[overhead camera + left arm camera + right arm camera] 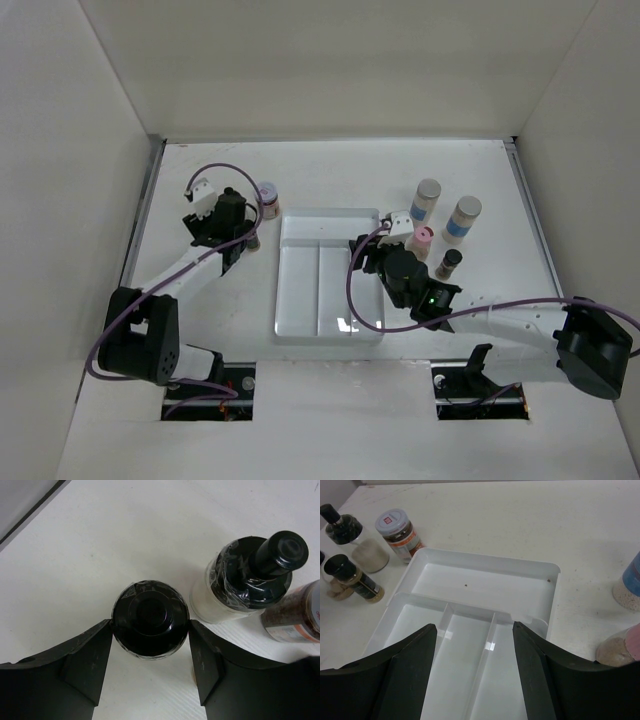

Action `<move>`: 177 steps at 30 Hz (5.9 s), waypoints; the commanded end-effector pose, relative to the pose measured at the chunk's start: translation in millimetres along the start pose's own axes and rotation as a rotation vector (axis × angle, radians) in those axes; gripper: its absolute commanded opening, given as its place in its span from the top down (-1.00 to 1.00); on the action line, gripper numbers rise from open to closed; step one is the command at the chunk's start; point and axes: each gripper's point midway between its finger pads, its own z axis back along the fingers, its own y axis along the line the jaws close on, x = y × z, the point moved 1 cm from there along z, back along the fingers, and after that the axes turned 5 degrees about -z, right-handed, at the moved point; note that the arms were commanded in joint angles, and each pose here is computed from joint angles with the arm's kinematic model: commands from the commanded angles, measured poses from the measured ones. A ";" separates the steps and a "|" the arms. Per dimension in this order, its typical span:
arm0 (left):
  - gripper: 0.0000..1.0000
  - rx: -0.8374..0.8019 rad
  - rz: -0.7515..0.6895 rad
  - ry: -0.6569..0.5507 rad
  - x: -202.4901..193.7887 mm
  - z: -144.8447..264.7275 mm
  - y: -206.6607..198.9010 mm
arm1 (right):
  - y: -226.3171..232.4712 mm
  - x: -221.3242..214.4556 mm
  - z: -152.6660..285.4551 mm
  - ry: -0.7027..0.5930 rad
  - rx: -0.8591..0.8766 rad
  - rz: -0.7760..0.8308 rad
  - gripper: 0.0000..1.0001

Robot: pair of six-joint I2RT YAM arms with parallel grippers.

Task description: Organize the condiment bottles

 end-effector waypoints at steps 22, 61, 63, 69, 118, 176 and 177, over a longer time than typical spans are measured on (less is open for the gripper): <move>0.35 -0.092 0.191 -0.244 78.0 96.0 39.3 | 10.6 20.5 -1.7 -0.059 0.033 -0.059 -0.38; 0.35 -0.612 -0.044 -0.194 18.0 154.2 -261.1 | -86.6 42.2 1.4 -0.161 -0.225 -0.265 -0.35; 0.34 -0.617 -0.053 -0.187 9.0 153.6 -265.5 | -93.9 45.2 3.9 -0.175 -0.230 -0.300 -0.35; 0.26 -0.615 -0.083 -0.174 -12.9 149.6 -271.4 | -98.6 53.8 11.8 -0.209 -0.213 -0.338 -0.36; -0.41 -0.138 0.046 -0.093 63.1 12.3 -66.5 | -85.7 47.0 1.6 -0.167 -0.173 -0.310 -0.40; 0.19 -0.571 -0.012 -0.199 50.2 140.6 -213.4 | -80.4 46.5 5.1 -0.173 -0.147 -0.320 -0.42; 0.19 -0.567 -0.016 -0.198 46.2 136.7 -214.4 | -80.2 46.7 4.8 -0.173 -0.147 -0.319 -0.42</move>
